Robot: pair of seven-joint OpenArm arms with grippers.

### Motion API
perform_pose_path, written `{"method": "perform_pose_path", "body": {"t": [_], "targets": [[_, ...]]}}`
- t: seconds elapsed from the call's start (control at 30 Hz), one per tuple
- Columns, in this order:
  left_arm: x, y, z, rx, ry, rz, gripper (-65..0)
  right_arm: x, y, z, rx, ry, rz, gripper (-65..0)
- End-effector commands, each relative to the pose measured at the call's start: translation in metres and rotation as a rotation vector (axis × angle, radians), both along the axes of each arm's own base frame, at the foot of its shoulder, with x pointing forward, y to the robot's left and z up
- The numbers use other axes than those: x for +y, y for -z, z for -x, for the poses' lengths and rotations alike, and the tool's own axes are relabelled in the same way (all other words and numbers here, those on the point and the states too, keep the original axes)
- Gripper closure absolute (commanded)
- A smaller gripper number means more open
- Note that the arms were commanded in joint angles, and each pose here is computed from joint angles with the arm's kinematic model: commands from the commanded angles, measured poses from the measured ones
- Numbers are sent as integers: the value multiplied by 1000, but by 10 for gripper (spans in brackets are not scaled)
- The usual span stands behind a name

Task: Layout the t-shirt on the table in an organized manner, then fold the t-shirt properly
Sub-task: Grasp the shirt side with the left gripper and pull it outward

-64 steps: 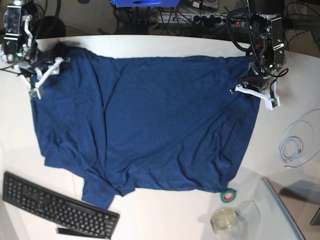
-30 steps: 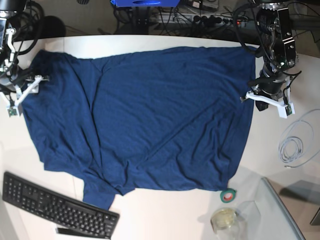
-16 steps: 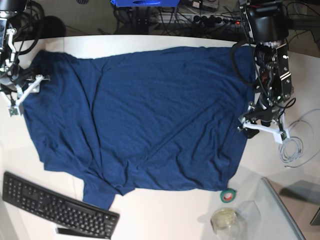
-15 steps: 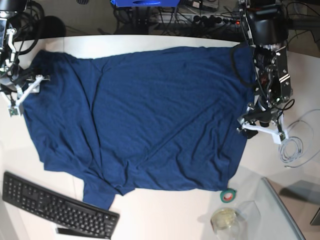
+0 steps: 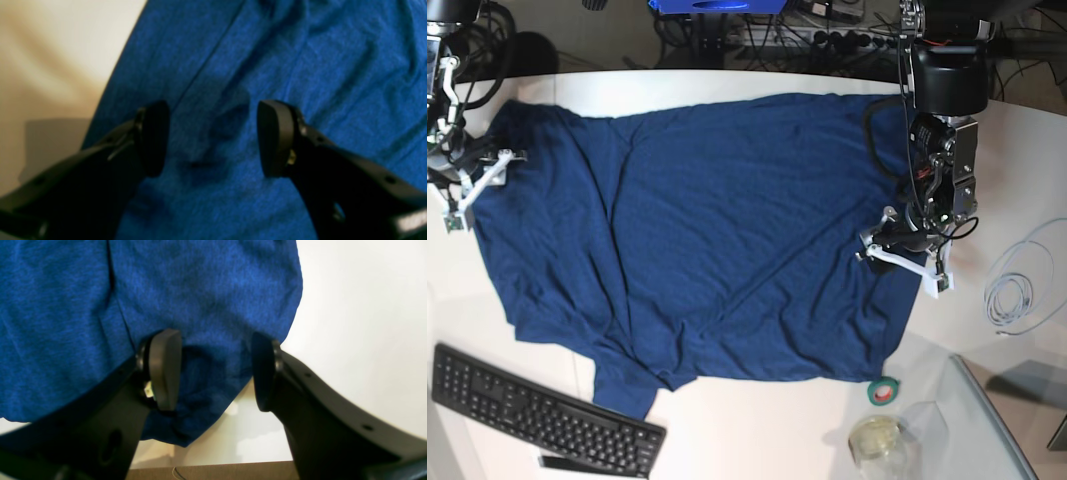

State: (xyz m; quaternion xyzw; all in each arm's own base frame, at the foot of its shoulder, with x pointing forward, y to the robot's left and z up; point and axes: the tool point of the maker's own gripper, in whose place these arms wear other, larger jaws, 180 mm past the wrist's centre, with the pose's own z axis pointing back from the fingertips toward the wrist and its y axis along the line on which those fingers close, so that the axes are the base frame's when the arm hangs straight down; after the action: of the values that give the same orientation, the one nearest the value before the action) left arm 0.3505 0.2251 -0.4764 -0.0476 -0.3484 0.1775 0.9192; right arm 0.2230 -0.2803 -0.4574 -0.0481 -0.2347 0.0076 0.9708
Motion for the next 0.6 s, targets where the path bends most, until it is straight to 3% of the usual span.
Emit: {"method": "perform_pose_path", "body": {"t": [0.0,0.07,0.2,0.57], "targets": [[4,-11,-14,-39,-5,-7,-390,-4,-9,-10,-39,-2,12,-314],[4,-2,-11,-11,-13,1,-319,2,-7,-10,-41,2,-5,-314],[8,-1,-9,-7,-24,2,0,7,-5,-9,-40,3,-16,-314],[11,-36,-22,-107,2,-32,0,-1,23,0,44,48,-43,-314]]}}
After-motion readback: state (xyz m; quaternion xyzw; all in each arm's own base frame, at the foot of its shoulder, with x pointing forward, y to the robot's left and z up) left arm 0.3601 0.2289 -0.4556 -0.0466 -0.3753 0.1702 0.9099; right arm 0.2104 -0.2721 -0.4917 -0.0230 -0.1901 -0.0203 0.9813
